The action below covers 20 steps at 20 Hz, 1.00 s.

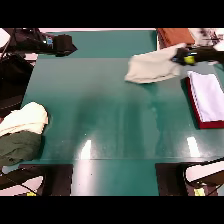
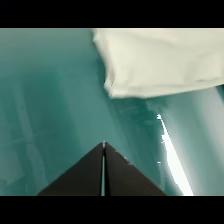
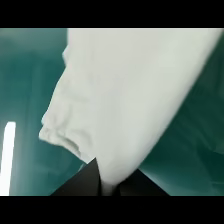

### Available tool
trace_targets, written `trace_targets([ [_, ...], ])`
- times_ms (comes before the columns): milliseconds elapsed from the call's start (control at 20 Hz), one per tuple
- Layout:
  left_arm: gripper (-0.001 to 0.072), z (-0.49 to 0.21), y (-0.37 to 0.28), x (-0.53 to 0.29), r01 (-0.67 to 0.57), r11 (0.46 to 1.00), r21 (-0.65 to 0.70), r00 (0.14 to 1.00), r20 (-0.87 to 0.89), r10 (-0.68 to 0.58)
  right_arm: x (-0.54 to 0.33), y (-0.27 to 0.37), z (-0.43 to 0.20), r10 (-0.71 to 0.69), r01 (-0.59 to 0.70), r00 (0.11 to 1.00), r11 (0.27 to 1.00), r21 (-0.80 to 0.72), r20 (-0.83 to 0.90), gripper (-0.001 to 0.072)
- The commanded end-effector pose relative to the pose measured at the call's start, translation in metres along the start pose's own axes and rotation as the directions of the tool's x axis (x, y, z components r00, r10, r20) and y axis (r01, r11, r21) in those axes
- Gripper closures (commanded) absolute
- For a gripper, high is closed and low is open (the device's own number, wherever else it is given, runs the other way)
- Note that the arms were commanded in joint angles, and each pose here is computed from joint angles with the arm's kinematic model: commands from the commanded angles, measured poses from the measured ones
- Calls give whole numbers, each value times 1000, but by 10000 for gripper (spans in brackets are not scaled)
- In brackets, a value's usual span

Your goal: Fold the shirts.

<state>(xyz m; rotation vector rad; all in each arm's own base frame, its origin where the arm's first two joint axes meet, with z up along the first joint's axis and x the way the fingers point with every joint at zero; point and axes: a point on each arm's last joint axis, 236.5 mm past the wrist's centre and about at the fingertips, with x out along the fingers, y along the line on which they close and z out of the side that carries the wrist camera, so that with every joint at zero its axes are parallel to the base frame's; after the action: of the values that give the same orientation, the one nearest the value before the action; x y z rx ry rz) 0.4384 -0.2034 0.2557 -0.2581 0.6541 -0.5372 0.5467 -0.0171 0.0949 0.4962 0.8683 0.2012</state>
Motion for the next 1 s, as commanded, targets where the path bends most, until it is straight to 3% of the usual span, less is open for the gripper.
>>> trace_targets([
  [0,682,-2,-22,5,38,999,24,999,5,-38,-72,-107,37,-158,136,977,979,152,142,687],
  [150,682,-3,-24,5,45,999,3,999,2,-45,-107,-158,50,-237,186,947,955,232,217,687],
  [300,682,-3,-24,5,45,999,-15,999,1,-45,-128,-166,70,-232,147,923,950,277,306,687],
  [700,682,-7,-24,5,45,999,-20,999,-13,-45,-198,-120,144,-214,179,830,977,118,515,688],
  [950,682,-13,-24,5,45,999,-19,998,-38,-45,-201,-104,137,-189,169,859,982,85,476,688],
])
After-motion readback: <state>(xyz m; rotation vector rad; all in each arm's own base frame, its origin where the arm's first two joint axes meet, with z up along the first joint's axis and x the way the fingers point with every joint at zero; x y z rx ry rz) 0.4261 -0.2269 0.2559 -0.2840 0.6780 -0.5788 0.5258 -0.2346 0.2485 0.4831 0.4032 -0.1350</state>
